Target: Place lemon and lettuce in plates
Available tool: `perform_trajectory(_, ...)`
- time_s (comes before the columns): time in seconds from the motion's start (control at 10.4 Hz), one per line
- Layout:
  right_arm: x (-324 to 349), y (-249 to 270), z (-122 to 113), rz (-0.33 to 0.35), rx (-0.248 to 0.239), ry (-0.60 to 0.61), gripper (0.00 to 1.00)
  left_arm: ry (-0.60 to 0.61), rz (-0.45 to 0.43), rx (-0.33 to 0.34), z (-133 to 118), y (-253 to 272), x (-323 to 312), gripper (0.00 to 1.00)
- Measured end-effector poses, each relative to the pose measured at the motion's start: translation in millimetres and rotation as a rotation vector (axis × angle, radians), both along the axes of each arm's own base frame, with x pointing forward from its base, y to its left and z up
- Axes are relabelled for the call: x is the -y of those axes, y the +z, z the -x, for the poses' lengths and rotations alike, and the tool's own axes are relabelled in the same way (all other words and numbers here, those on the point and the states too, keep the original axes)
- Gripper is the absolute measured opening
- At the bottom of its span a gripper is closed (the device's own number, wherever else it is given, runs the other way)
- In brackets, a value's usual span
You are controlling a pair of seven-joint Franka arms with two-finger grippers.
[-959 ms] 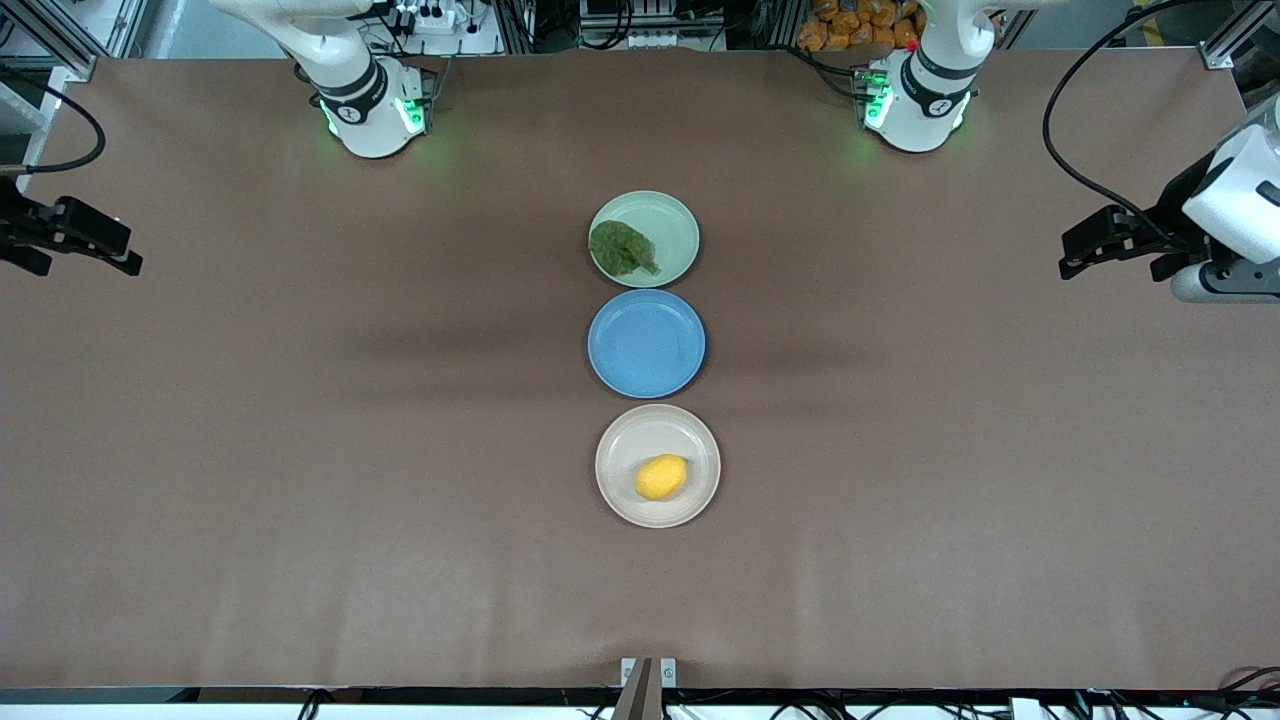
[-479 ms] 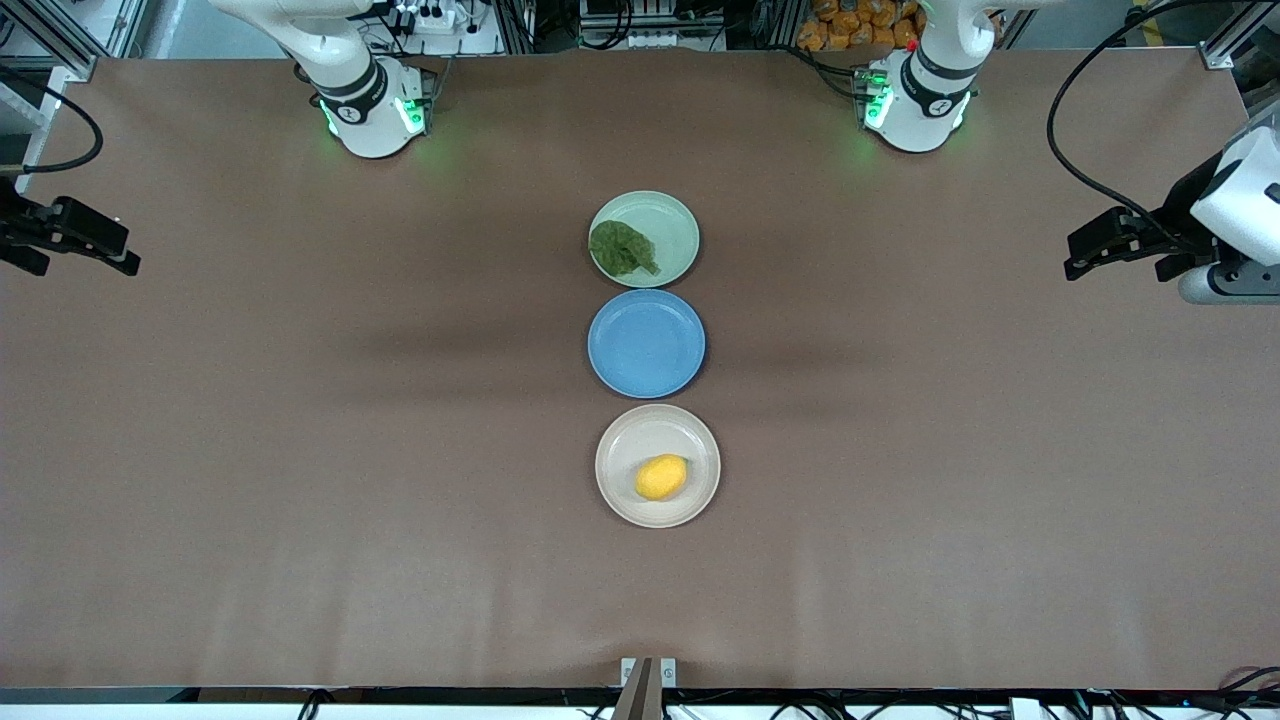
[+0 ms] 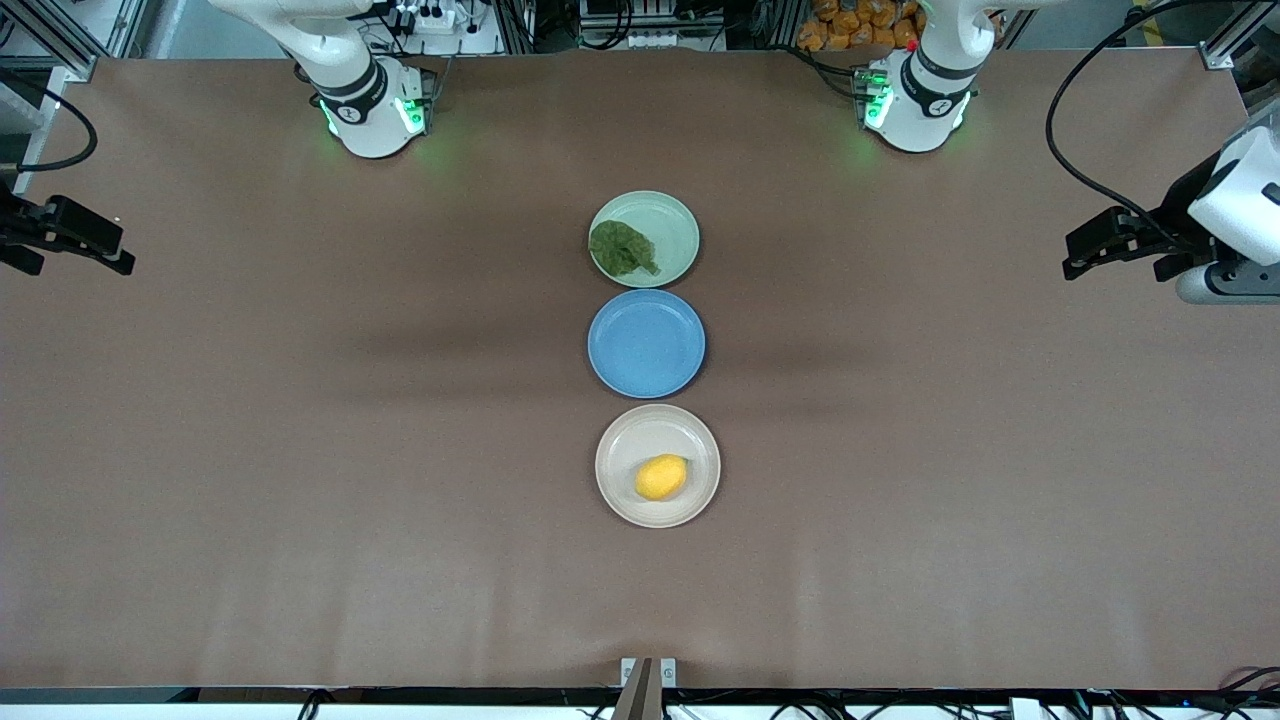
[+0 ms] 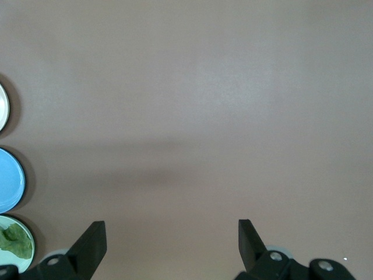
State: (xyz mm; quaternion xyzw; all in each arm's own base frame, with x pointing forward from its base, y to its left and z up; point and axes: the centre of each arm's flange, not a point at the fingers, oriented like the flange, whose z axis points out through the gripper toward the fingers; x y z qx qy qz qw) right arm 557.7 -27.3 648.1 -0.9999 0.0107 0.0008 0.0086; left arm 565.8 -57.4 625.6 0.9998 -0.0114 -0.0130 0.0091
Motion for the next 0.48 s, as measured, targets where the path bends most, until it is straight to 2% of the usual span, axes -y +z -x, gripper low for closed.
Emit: perform_trajectory(0.48,1.2,0.5,0.4,0.000,0.001,-0.001,1.00,-0.001,0.000,0.000,0.0,0.0,0.3,1.00)
